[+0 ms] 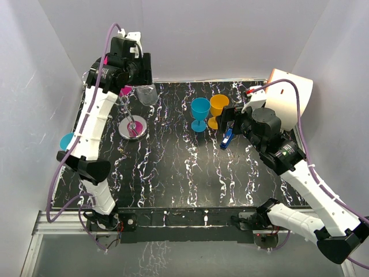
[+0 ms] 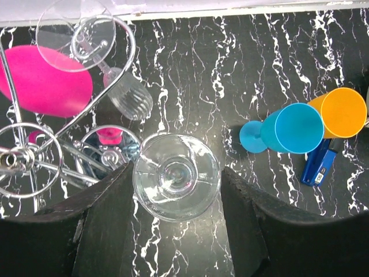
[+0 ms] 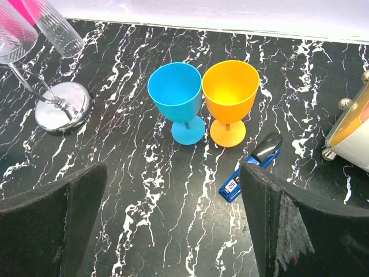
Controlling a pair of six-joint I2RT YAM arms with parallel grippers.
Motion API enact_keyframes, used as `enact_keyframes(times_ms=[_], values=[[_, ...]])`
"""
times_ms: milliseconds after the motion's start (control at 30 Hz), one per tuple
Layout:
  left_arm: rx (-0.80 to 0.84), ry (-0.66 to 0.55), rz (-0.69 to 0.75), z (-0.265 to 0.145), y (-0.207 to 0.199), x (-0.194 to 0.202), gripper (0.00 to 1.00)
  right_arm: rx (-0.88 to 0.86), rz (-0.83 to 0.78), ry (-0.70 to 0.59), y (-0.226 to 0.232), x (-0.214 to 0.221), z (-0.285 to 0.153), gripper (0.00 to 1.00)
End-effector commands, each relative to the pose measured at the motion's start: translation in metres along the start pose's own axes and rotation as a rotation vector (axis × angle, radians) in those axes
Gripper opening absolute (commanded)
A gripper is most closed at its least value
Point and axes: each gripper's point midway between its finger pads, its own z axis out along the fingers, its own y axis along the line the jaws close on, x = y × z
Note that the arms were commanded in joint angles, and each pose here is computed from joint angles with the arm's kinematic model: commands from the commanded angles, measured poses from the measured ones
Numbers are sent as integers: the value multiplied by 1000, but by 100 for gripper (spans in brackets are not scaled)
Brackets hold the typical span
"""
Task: Take the wine glass off the wine glass rack
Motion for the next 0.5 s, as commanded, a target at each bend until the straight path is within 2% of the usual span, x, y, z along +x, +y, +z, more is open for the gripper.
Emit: enact_keyframes(times_ms=[0, 200, 467], values=[[54, -158, -25, -52, -3, -33, 0, -33, 33, -68, 7, -18, -1, 98], [41, -154, -17, -58, 1, -29, 0, -40, 36, -66, 9, -17, 0, 98], [-23, -120, 11, -46, 12, -20, 0, -54, 41, -66, 12, -19, 0, 99]])
